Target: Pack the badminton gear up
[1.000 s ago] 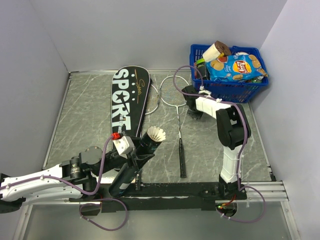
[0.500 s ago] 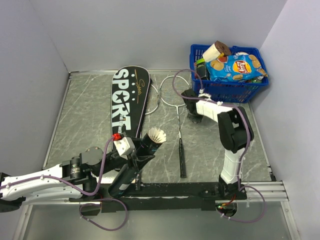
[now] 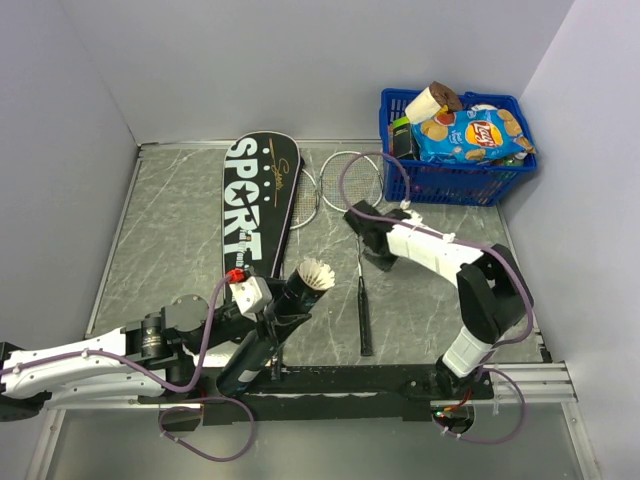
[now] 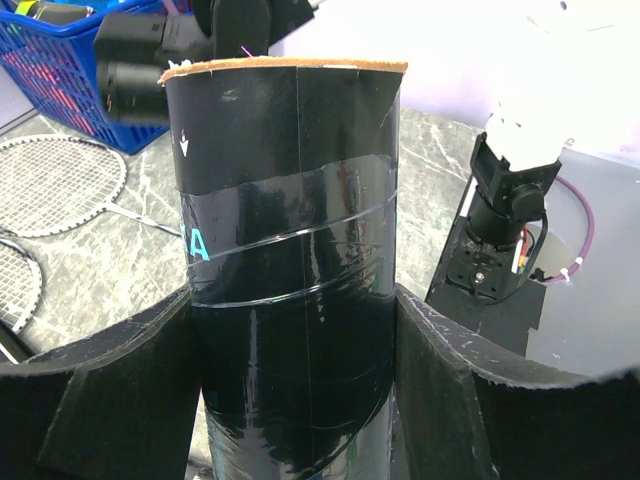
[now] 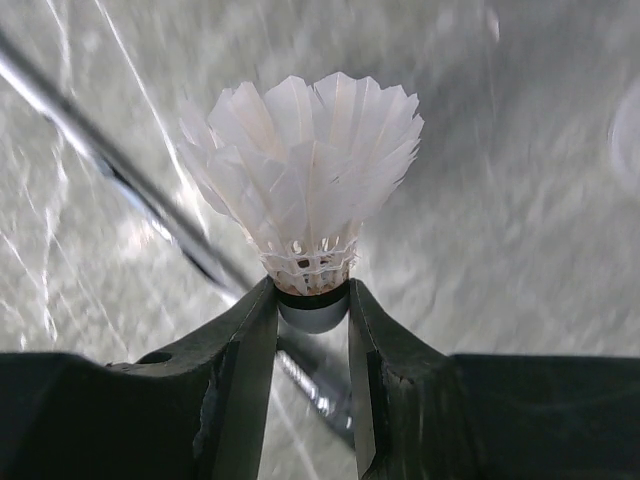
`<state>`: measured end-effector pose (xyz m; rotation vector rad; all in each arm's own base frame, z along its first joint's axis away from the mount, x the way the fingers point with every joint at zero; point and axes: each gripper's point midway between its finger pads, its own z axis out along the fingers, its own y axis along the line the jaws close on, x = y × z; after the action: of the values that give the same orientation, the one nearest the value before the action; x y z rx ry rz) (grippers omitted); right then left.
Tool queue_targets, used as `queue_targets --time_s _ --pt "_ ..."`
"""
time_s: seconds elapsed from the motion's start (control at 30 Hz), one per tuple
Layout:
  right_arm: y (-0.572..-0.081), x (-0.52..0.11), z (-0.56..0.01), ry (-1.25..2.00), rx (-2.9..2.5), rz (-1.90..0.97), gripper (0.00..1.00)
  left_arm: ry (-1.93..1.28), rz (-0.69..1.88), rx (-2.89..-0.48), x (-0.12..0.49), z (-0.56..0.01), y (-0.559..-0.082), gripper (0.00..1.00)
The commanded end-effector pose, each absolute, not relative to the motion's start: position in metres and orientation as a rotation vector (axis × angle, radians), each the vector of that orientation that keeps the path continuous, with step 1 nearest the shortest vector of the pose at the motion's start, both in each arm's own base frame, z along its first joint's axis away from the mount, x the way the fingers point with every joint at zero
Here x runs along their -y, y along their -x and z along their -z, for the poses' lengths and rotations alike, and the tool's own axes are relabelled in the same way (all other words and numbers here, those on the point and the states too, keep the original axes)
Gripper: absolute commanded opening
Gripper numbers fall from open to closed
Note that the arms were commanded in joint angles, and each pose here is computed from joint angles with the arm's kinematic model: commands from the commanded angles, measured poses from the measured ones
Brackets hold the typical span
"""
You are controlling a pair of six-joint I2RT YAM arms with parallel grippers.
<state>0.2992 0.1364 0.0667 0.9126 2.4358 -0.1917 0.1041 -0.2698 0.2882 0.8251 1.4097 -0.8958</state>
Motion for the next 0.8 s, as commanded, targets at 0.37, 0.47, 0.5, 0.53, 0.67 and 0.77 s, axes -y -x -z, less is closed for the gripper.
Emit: queue_targets --time_s 0.37,0.47,0.5,0.53,0.67,0.77 --pt "-0.274 -0.267 -0.074 -1.218 -2.405 0.072 0.31 -0.67 0.942 -1.334 0.253 -0.332 -0.105 0.23" --pt "-0.278 -0.284 -0.063 -1.262 -2.413 0.037 0.34 -0.66 0.948 -1.323 0.249 -0.334 -0.103 0.23" --pt "-0.279 -0.289 -0.061 -1.27 -2.418 0.026 0.38 -0.662 0.95 -1.319 0.249 -0.335 -0.102 0.23" --pt "-0.28 -0.294 -0.06 -1.272 -2.423 0.007 0.39 -0.668 0.951 -1.318 0.249 -0.334 -0.101 0.23" --pt "-0.285 -0.308 -0.053 -1.232 -2.452 -0.003 0.45 -0.68 0.953 -1.318 0.25 -0.334 -0.098 0.23" --pt "-0.289 -0.317 -0.057 -1.167 -2.473 -0.017 0.59 -0.683 0.956 -1.312 0.25 -0.334 -0.097 0.23"
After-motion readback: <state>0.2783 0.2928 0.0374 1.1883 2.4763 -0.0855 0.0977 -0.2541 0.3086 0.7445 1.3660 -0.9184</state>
